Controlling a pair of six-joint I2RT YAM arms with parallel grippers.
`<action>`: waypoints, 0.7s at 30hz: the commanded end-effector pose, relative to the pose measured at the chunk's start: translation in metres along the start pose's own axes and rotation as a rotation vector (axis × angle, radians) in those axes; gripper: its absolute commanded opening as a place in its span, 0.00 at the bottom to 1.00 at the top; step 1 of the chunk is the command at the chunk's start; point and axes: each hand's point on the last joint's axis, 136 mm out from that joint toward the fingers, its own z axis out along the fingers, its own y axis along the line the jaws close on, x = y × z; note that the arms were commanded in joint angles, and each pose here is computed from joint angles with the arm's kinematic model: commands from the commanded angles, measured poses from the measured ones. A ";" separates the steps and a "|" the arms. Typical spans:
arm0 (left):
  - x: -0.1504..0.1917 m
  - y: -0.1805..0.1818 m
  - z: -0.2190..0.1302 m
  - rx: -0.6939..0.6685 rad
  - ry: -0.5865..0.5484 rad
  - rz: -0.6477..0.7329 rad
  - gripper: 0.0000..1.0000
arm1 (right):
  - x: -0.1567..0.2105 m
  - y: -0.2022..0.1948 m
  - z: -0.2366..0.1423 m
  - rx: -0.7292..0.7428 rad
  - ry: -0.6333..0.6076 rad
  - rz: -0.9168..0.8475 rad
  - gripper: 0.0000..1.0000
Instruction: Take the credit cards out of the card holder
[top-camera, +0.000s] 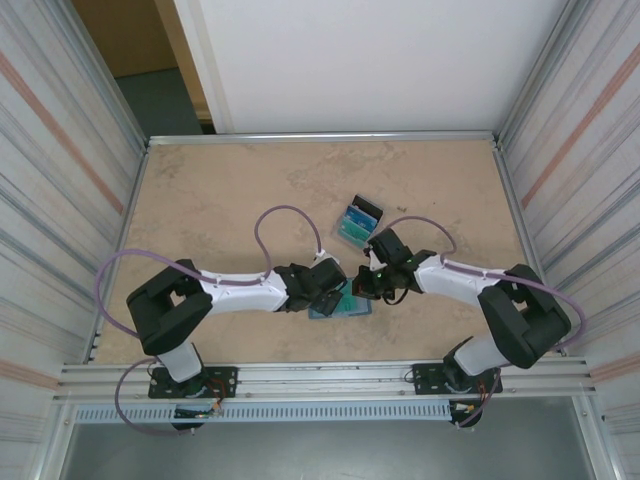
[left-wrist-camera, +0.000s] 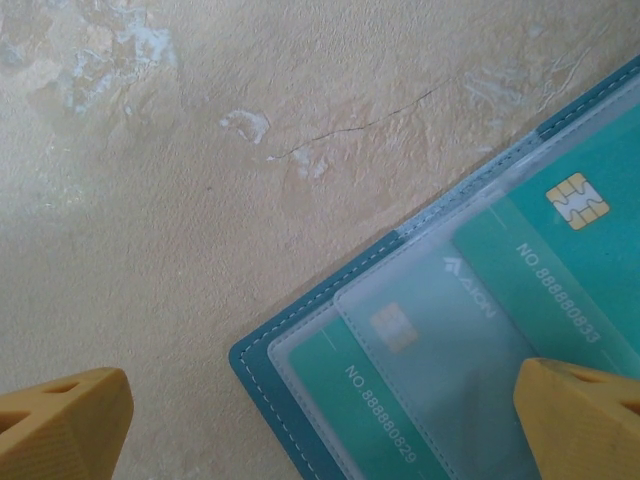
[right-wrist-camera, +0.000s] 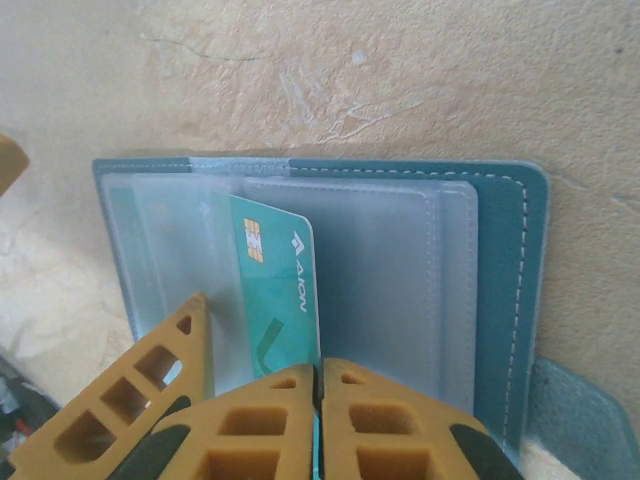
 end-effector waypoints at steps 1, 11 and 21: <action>0.015 -0.001 0.004 -0.003 0.053 0.026 0.99 | 0.000 0.014 -0.004 -0.119 0.000 0.019 0.11; 0.019 -0.004 0.006 0.010 0.070 0.022 0.99 | 0.001 0.026 0.004 -0.231 0.022 0.022 0.16; 0.019 -0.003 0.004 0.008 0.069 0.010 0.99 | -0.001 0.017 0.011 -0.192 0.024 0.034 0.10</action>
